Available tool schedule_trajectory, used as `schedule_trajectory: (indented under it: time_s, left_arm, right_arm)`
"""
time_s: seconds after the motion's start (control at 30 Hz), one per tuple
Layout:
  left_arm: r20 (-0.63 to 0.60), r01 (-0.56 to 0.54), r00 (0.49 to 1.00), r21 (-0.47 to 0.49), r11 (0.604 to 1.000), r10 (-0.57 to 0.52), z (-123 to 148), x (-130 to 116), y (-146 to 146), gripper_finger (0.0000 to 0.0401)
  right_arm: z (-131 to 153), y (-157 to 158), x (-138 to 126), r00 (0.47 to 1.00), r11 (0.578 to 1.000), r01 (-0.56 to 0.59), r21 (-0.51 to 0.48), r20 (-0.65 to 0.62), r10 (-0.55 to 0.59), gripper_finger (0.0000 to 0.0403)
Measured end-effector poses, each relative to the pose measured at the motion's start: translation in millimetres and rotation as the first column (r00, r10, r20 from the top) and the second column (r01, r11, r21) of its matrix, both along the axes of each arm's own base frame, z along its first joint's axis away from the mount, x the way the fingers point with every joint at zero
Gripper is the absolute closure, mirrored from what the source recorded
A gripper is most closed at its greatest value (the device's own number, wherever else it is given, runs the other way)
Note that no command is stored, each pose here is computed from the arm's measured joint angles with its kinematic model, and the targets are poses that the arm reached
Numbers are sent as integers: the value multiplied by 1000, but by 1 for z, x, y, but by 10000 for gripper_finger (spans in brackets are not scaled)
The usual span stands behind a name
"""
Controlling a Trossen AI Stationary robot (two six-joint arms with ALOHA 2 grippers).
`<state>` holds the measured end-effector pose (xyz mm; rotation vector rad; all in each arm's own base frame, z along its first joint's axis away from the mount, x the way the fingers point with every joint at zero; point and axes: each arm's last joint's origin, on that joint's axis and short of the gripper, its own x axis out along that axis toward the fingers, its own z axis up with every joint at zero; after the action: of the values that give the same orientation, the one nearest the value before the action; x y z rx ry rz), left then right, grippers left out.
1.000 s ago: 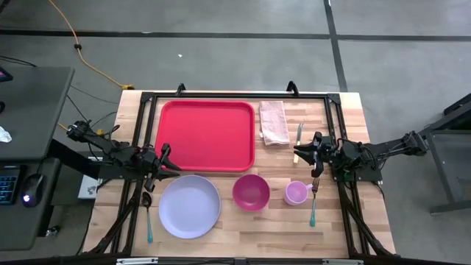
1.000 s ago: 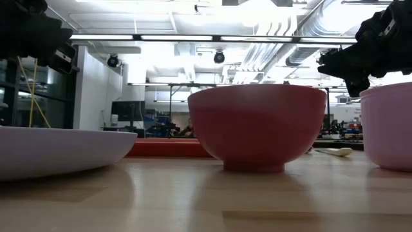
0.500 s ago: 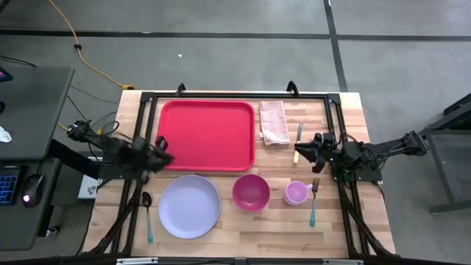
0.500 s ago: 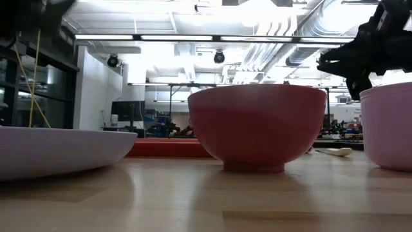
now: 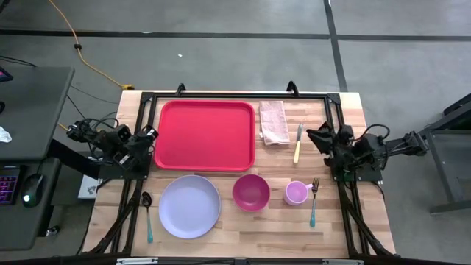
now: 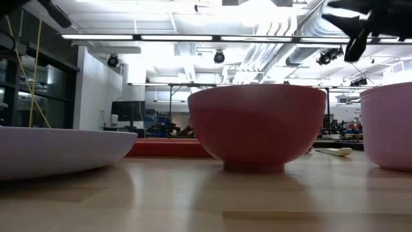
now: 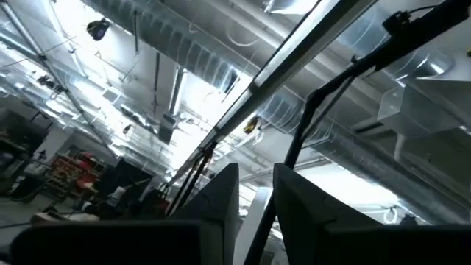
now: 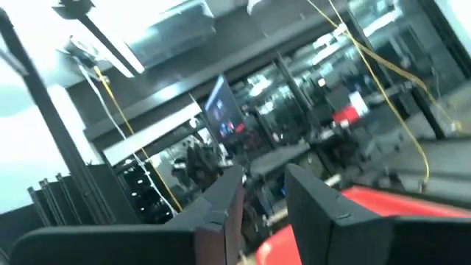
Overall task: Set up tray
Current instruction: Put the pink mug on the top left of the red serving tray
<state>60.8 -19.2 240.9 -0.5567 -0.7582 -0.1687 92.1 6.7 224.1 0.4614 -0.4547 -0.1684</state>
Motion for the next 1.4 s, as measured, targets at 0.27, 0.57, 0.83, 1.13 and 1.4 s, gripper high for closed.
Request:
schedule_trajectory:
  time_s: [0.27, 0.57, 0.83, 1.13, 1.4]
  left_arm:
    - [-191, -51, 981, -97, 994, 32, -10, 10, -1, 284]
    - [-453, -17, 883, -289, 957, -121, -26, 20, -4, 284]
    - [-530, -24, 828, -364, 931, -185, -38, 22, -5, 284]
    - [-622, -76, 760, -376, 924, -190, -52, 23, -5, 284]
    - [-705, -122, 686, -357, 926, -181, -64, 23, -5, 284]
  right_arm:
    - [32, 1, -3, 996, 994, -41, -104, -79, 32, 320]
    - [70, 3, 9, 868, 990, -84, -111, -497, 18, 320]
    - [103, 12, 35, 644, 974, -219, -56, -758, 102, 320]
    - [112, 23, 58, 251, 950, -239, 202, -932, 262, 320]
    - [102, 31, 66, 42, 882, -165, 442, -890, 454, 320]
